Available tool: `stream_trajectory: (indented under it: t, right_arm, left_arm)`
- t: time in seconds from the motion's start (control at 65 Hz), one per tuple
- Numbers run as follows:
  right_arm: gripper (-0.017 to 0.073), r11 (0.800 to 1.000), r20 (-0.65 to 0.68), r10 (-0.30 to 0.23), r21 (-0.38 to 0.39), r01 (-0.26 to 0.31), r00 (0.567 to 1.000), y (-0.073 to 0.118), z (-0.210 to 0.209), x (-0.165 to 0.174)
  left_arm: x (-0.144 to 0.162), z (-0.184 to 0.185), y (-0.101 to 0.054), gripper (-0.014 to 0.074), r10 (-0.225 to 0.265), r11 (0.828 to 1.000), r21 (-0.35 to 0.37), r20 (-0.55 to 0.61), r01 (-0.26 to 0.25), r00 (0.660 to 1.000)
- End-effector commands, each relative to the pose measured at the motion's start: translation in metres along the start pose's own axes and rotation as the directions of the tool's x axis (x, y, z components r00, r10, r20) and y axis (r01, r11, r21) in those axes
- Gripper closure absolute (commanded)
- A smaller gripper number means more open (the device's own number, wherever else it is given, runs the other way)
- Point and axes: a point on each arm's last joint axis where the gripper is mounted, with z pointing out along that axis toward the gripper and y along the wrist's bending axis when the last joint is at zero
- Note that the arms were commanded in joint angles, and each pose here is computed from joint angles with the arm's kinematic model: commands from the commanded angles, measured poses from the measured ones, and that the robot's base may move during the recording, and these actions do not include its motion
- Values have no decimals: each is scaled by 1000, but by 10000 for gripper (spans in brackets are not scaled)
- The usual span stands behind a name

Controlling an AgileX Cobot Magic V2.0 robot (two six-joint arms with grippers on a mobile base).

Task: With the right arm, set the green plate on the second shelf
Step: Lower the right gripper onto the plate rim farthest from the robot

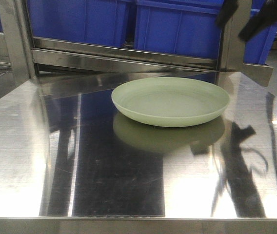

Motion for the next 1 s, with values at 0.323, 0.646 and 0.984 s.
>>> stream_trajectory:
  t: [0.323, 0.646, 0.984]
  right_arm:
    - [69, 996, -86, -71, 42, 75, 994, 23, -1, 13]
    - [71, 995, -221, -38, 77, 56, 975, 3, 31, 37]
    - [71, 995, -155, -55, 78, 68, 986, 8, 35, 32]
  left_arm:
    - [6, 0, -1, 463, -1, 1000, 7, 56, 1, 998]
    - [6, 0, -1, 463, -1, 1000, 7, 56, 1, 998]
    - [6, 0, -1, 463, -1, 1000, 7, 56, 1, 998]
